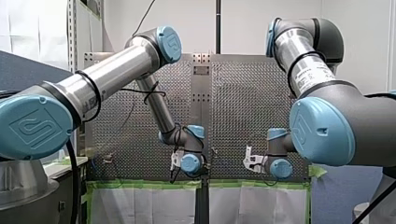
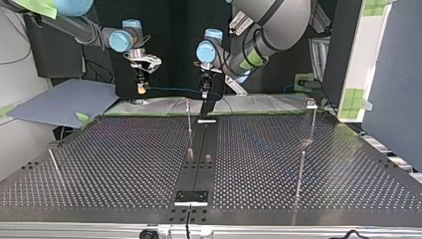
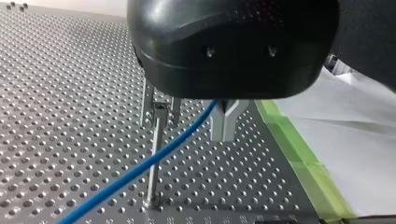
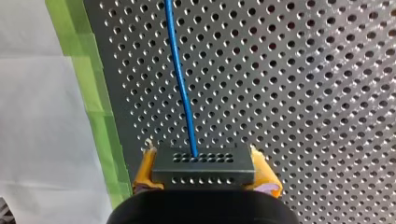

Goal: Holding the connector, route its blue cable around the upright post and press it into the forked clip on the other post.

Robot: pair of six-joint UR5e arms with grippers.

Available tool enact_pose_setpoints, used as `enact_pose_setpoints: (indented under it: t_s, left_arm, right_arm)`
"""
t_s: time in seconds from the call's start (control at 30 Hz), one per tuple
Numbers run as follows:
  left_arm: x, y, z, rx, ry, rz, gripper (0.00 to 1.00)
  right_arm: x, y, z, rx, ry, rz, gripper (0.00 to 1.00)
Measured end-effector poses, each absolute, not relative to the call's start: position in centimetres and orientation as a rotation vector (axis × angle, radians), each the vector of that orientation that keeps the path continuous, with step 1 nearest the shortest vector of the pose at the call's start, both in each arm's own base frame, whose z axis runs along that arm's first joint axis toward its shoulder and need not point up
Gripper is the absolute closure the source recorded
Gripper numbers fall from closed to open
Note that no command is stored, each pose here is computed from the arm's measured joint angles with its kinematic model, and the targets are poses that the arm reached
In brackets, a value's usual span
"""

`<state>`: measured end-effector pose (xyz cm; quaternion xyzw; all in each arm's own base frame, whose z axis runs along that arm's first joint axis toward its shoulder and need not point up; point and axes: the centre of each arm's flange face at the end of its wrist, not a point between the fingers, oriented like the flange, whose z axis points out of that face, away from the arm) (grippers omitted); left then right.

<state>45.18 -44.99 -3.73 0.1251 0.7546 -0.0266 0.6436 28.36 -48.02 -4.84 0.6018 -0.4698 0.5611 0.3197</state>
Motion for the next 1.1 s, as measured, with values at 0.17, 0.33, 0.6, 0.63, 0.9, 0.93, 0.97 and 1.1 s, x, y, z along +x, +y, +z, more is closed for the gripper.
enact_pose_setpoints:
  t_s: [0.17,0.33,0.6,0.63,0.9,0.93,0.97,1.1]
  left_arm:
    - [45.7,-45.5,-3.3,0.283,1.707,-0.088,0.98]
    - [46.5,-46.1,-2.8,0.277,1.698,-0.109,0.98]
    - [47.4,-46.5,-2.2,0.272,1.697,-0.123,0.98]
    - [47.5,-46.6,-2.1,0.27,1.697,-0.126,0.98]
    - [48.1,-46.3,-2.0,0.256,1.7,-0.146,0.98]
    - [48.2,-46.2,-2.0,0.253,1.701,-0.148,0.98]
    - [48.3,-46.2,-2.0,0.252,1.701,-0.148,0.98]
    - [48.8,-45.9,-2.4,0.249,1.712,-0.143,0.98]
  right_arm:
    - [27.9,-48.9,-4.6,1.564,-1.234,1.473,1.0]
    - [27.6,-49.7,-4.4,1.548,-1.23,1.474,1.0]
    - [27.0,-50.6,-4.1,1.531,-1.233,1.47,1.0]
    - [26.9,-50.7,-4.1,1.529,-1.233,1.47,1.0]
    - [26.5,-51.2,-4.0,1.521,-1.238,1.465,1.0]
    - [26.5,-51.2,-4.0,1.52,-1.238,1.465,1.0]
    - [26.5,-51.3,-4.0,1.52,-1.238,1.464,1.0]
    - [26.4,-51.4,-4.0,1.518,-1.238,1.462,1.0]
